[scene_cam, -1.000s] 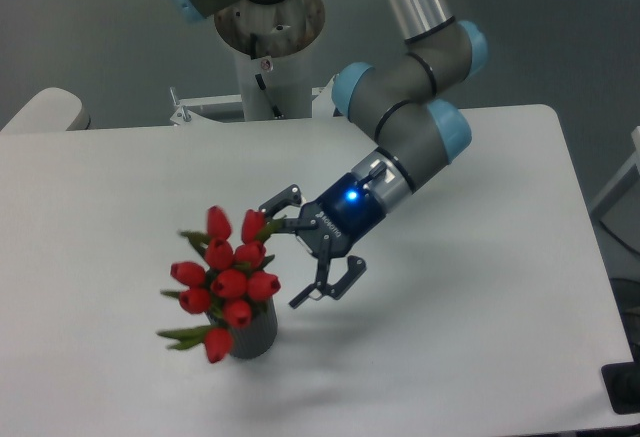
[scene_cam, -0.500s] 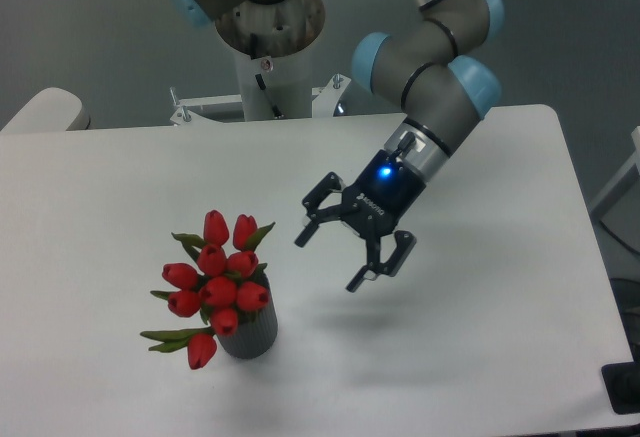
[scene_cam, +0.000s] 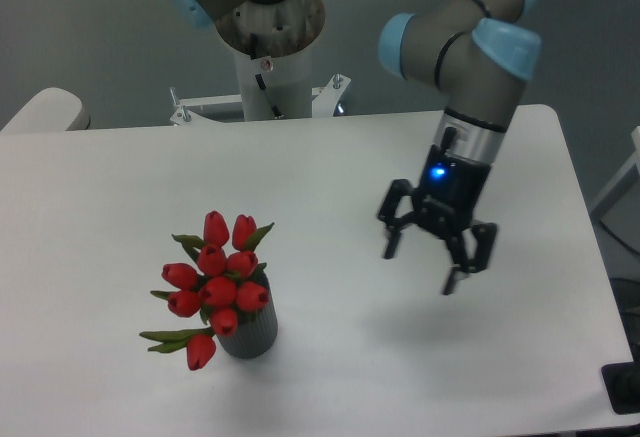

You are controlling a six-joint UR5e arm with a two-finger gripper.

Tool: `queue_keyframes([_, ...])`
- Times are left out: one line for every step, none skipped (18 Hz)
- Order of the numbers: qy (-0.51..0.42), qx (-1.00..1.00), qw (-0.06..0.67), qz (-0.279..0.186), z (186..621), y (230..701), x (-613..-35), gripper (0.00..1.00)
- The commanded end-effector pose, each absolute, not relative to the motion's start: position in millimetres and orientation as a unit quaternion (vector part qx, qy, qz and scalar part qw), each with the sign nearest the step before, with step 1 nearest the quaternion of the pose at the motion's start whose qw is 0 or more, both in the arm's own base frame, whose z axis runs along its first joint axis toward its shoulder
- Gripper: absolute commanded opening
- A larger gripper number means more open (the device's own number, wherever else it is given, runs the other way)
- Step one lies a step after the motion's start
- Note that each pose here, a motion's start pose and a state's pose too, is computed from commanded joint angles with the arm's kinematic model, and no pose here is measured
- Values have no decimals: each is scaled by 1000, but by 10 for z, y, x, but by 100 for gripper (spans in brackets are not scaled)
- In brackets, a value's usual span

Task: Insert the flowers into the vase

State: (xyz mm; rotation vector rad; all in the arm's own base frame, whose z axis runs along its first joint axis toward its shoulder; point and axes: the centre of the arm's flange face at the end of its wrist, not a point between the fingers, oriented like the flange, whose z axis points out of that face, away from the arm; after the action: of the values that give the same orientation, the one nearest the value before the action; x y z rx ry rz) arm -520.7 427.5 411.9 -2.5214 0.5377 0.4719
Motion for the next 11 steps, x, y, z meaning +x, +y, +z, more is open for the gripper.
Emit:
queue_keyframes([198, -933, 247, 174, 4201, 4274, -5249, 100])
queue_keyframes([199, -936, 234, 172, 4301, 4269, -5293, 100])
queue_keyframes([206, -939, 214, 173, 4420, 4261, -5331, 100])
queue_keyframes([222, -938, 193, 181, 4553, 4241, -5374, 100])
queue_keyframes([240, -938, 168, 187, 4692, 4210, -5401, 100])
queue_keyframes([257, -937, 145, 187, 4817, 4173, -5405, 100])
queue_keyframes([270, -936, 132, 182, 4924, 4143, -5408, 100])
queue_keyframes([282, -935, 123, 176, 5017, 4114, -5416, 100])
queue_keyframes([293, -933, 112, 174, 5065, 4069, -5426, 100])
queue_keyframes([310, -930, 98, 172, 5090, 4000, -5435, 100])
queue_keyframes([331, -924, 85, 173, 5146, 3916, -5430, 100])
